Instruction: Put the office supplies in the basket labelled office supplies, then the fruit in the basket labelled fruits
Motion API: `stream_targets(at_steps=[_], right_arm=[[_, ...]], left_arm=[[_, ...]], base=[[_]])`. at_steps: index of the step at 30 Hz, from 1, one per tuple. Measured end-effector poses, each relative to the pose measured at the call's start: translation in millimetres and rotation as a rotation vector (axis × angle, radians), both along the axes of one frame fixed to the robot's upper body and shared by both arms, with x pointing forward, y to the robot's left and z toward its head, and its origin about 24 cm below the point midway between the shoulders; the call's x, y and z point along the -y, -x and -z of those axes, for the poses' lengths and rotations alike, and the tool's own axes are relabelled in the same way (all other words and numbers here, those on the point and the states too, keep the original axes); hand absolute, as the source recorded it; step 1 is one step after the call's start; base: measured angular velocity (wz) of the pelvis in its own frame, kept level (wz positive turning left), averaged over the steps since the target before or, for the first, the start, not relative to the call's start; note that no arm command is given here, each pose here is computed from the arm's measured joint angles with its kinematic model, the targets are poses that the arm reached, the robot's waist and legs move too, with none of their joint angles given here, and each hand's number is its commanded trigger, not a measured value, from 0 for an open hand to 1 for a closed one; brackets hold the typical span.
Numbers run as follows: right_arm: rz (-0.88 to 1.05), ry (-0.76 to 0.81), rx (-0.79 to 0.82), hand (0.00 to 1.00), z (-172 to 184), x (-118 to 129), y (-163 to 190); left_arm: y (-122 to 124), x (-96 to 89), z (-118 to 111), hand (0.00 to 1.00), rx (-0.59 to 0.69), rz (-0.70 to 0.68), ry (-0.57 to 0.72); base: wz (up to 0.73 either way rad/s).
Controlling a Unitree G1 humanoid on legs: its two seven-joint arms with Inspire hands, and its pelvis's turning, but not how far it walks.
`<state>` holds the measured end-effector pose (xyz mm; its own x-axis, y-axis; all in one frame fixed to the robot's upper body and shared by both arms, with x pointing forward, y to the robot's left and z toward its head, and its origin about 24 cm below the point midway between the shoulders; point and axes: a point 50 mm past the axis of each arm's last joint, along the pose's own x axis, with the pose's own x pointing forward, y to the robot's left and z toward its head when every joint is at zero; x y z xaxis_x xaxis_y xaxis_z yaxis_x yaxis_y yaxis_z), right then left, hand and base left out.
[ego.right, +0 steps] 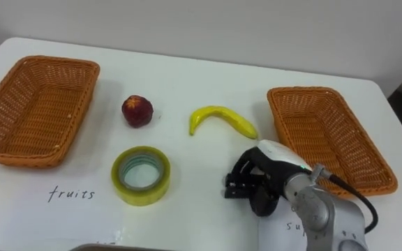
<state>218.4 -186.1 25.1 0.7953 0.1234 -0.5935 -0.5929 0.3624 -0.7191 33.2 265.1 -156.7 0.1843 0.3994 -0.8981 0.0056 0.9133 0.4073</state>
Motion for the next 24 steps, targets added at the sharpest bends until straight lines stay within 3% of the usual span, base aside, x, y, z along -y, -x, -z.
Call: stream_targets(at_steps=[24], right_arm=[[0.019, -0.004, 0.064, 1.00, 1.6, -4.0, -4.5]], left_arm=[[-17.8, 2.4, -3.9, 0.00, 0.068, 0.031, -0.016]], base=[[0.00]])
